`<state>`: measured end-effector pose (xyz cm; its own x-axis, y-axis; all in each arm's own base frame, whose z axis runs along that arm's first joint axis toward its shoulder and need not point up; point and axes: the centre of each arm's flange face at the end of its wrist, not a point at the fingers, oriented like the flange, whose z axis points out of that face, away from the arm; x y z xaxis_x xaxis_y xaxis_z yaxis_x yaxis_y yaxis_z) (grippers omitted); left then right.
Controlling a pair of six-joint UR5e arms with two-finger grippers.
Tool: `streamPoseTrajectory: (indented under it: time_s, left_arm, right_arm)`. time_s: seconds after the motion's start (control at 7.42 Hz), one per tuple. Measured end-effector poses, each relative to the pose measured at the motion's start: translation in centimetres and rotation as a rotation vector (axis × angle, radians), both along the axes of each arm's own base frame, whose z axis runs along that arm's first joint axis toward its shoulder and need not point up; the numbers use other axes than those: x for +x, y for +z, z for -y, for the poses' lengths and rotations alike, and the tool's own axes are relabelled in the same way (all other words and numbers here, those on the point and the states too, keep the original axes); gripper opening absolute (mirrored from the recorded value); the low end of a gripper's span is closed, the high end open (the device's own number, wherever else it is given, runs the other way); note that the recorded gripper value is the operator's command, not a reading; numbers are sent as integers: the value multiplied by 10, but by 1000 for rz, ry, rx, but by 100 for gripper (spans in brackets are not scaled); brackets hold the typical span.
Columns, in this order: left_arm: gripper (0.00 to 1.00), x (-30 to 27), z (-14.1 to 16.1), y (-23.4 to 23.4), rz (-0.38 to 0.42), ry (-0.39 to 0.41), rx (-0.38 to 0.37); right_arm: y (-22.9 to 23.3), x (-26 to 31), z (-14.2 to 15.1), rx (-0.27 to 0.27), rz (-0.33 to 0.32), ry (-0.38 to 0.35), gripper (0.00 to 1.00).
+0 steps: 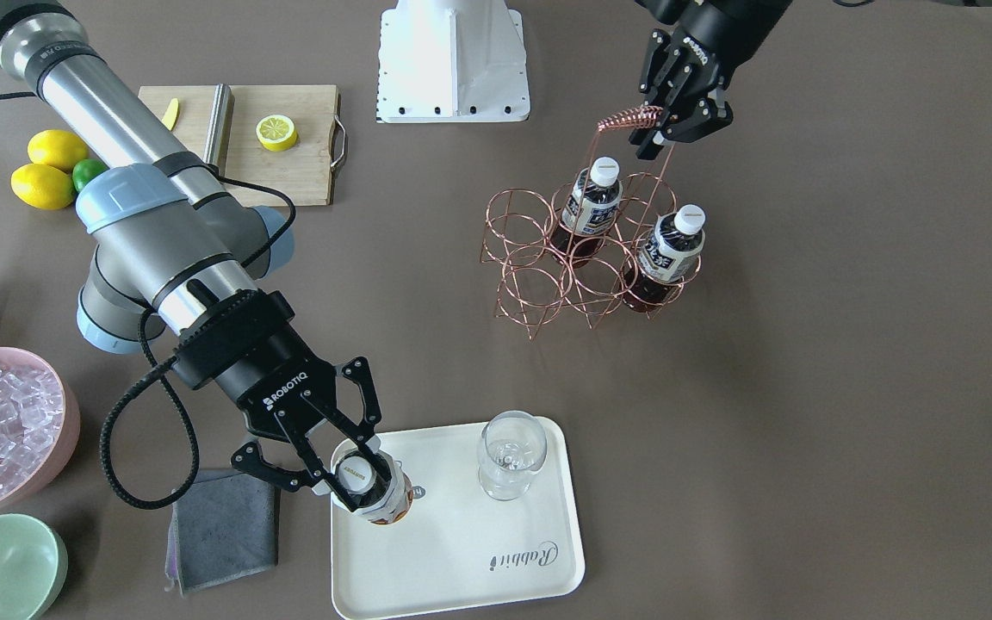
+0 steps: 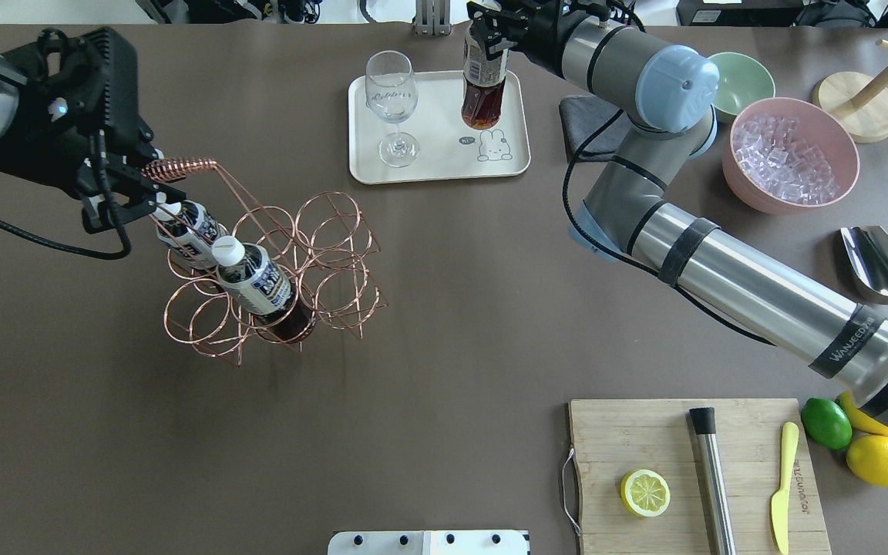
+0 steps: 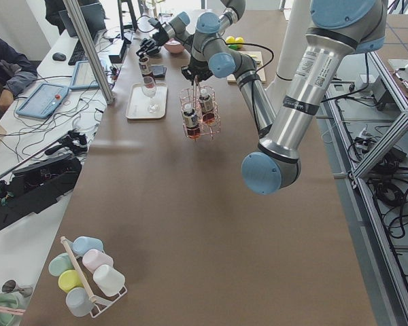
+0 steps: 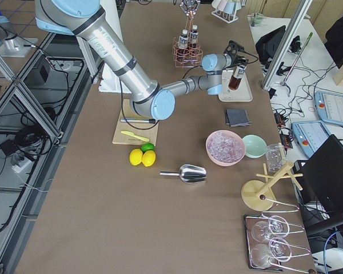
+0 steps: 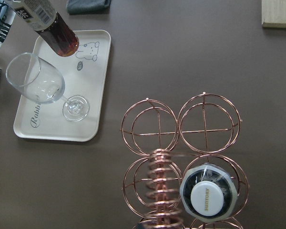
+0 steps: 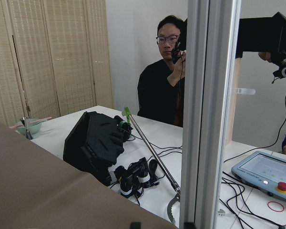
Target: Take tea from basket to plate
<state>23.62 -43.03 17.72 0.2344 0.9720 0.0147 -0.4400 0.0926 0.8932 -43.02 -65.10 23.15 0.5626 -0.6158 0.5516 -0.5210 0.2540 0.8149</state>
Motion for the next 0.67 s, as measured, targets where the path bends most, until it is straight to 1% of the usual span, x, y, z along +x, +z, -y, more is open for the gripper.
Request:
streamPoseTrajectory:
  time_s: [0.4,0.54,0.67]
  left_arm:
    - [0,-65,19,59,93,20,80]
    - [0,-84,25,78,121,39,105]
    - [0,-106,37,102,143,66,126]
  right_arm:
    - [13,-21,11,-40,-30,33,0]
    - [15,-25,12,-47,-34,40,0]
    - [17,-31,9,-50,-35,43,0]
